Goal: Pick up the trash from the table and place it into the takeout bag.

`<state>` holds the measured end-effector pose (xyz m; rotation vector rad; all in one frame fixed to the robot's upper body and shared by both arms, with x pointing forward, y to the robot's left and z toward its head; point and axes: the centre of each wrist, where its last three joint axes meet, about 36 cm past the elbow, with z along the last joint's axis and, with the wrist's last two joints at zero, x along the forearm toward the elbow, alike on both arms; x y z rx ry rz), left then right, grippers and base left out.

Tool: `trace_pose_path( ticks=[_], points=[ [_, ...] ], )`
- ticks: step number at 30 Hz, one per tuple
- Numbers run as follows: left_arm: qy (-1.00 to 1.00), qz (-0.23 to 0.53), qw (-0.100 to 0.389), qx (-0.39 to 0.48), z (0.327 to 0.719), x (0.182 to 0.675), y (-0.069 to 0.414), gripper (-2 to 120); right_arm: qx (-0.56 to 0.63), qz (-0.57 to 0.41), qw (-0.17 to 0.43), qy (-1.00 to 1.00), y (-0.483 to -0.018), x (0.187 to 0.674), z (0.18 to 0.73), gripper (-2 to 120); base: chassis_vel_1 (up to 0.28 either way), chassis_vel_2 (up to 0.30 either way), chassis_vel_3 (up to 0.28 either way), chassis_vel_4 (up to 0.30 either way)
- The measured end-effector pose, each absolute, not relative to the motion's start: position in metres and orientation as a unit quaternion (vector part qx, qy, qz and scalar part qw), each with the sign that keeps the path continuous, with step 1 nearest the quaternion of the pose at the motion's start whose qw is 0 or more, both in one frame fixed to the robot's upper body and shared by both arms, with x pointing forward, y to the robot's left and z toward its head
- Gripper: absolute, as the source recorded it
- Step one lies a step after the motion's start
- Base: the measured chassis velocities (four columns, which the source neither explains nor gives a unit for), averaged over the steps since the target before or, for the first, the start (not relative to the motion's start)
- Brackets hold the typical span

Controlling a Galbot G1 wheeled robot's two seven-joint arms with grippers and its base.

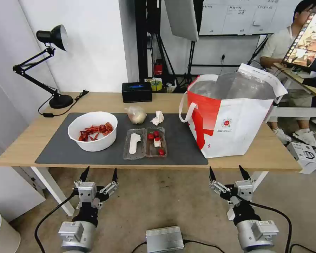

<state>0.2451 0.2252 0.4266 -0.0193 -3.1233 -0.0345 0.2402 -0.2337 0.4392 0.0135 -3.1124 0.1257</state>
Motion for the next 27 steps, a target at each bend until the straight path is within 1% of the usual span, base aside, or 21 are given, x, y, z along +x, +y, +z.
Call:
trace_pose_path(
  ticks=[2,4,5,19,26,27],
  points=[
    [-1.0,0.001,0.01,-0.002,0.423,0.255,0.226,100,-0.003,0.044,0.015,-0.999,-0.24,0.248,0.443,100,0.0,0.0,0.0,0.0],
    [-0.998,0.056,0.016,0.02,0.41,0.302,0.234,100,-0.039,0.067,0.021,-0.997,-0.269,0.283,0.466,100,0.0,0.0,0.0,0.0],
    [-0.998,0.062,0.015,0.022,0.409,0.309,0.236,100,-0.046,0.073,0.02,-0.996,-0.274,0.289,0.471,100,0.0,0.0,0.0,0.0],
    [-0.998,0.07,0.007,0.006,0.41,0.311,0.239,100,-0.047,0.07,0.02,-0.996,-0.276,0.29,0.477,100,0.0,0.0,0.0,0.0],
    [-0.995,0.098,0.028,-0.013,0.423,0.309,0.237,100,-0.045,0.07,0.02,-0.996,-0.276,0.289,0.476,100,0.0,0.0,0.0,0.0],
    [-0.992,0.117,0.036,-0.02,0.43,0.31,0.236,100,-0.045,0.07,0.02,-0.996,-0.276,0.289,0.476,100,0.0,0.0,0.0,0.0]
  ],
)
